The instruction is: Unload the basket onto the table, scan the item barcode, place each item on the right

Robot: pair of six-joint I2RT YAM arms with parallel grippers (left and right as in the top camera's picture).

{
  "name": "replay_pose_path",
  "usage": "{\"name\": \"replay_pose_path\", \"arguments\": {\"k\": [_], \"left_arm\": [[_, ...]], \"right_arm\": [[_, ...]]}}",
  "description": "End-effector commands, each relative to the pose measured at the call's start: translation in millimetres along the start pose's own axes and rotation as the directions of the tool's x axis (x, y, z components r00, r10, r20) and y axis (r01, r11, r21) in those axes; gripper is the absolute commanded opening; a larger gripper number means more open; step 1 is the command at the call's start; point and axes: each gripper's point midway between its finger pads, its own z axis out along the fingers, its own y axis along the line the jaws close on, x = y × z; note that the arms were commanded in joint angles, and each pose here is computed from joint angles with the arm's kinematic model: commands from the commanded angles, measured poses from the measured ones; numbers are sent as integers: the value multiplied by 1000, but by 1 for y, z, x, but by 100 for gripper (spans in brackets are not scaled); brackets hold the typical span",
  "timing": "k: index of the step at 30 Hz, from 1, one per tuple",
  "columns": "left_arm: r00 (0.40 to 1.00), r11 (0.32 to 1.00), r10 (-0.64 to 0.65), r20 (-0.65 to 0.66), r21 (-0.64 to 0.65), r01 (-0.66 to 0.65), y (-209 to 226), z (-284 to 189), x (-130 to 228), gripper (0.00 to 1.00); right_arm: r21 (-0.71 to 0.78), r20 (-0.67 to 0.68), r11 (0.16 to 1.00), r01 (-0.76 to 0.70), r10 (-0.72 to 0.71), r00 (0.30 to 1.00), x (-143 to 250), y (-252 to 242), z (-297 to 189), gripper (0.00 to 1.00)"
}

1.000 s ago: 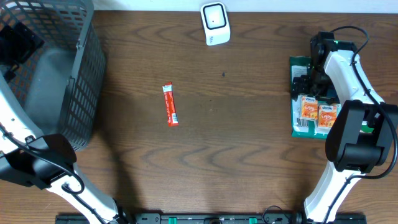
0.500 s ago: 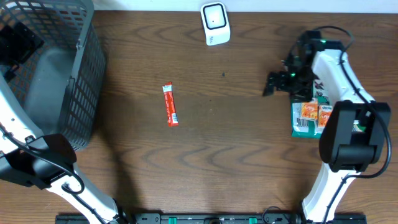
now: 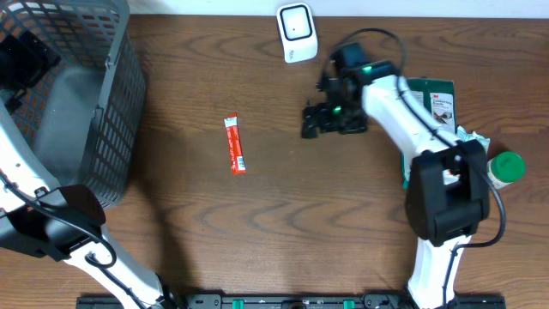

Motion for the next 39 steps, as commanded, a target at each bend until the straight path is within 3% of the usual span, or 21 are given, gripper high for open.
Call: {"name": "replay_pose_path", "arguments": {"k": [1,7,16,21,30,35,39], "left_arm": [[999,1000,3,34,10,-4,-2,-14,-2,98],[999,1000,3,33,10,-4,-2,-14,-2,98],[999,1000,3,33,10,-4,-2,-14,-2,98],[999,1000,3,33,10,-4,-2,-14,-2,98],[999,1000,3,34,10,-4,-2,-14,-2,98],[999,1000,3,33,10,-4,-2,-14,-2,98],[999,1000,3,34,10,-4,-2,-14,-2,98]], "right_arm": [[-8,-3,997,83,-83,997,4,30,8,99],[-21,65,975,221,-220,973,0,87,23,99],[127,211,935,330,-350,912,-13,143,36,99],[222,254,943,247,-301,919,-13,151,57,99],[195,328,949,248,-301,895,-35,159,83,99],[182,358,952,247,-298,885,-43,163,98,76],[177,348,959,221,-271,897,-43,155,128,77]]}}
